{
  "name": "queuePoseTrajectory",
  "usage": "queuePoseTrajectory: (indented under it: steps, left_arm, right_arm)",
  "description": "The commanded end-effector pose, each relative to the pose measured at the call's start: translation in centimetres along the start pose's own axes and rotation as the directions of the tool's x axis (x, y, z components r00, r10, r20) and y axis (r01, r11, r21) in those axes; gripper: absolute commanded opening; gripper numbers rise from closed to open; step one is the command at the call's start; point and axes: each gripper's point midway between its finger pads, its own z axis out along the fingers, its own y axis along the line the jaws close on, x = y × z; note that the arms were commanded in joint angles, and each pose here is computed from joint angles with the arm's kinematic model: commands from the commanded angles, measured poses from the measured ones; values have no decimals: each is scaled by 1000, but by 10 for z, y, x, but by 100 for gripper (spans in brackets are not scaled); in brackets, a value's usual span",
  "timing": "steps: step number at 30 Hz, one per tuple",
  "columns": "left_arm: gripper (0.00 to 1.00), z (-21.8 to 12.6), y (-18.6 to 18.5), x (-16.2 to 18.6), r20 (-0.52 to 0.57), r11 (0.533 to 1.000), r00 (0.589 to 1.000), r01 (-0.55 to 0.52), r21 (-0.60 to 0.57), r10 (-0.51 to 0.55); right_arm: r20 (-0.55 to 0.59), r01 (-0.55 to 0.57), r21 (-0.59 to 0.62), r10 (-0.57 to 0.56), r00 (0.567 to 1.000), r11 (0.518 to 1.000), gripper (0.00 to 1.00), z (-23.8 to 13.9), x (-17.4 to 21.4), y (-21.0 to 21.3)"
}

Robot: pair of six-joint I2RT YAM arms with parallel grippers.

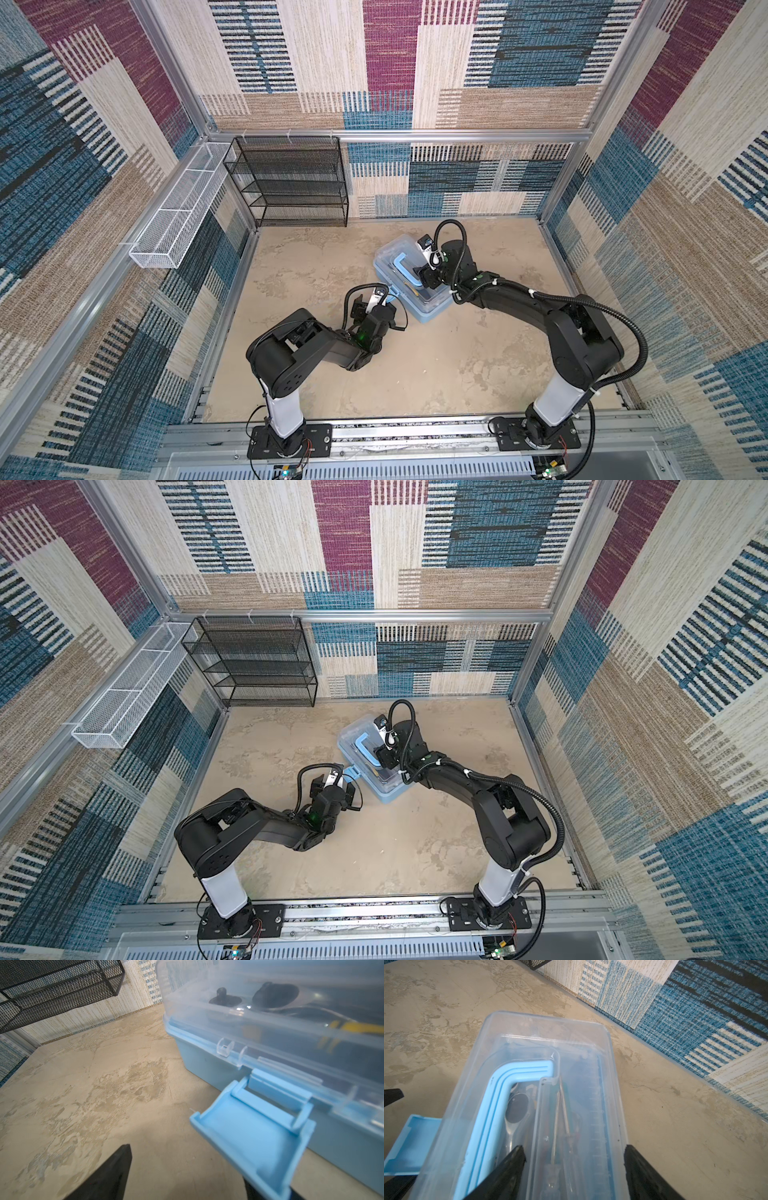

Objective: Pack the tool kit
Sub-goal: 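Flip the blue latch up toward the lid with the left gripper, then push the blue latch up against the clear lid with the left gripper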

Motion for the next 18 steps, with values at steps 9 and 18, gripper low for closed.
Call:
queuePoseTrajectory:
  steps: [9,18]
  left_arm:
    - [84,-2,10,-13,6,999,1000,30,-25,-30]
    - [84,-5,15,-23,21,999,999,39,-32,-38]
  right_arm:
    - [-262,-32,-127,-2,965,991,76,-8,71,31]
    - [-260,-33,-127,-2,966,991,76,-7,68,30]
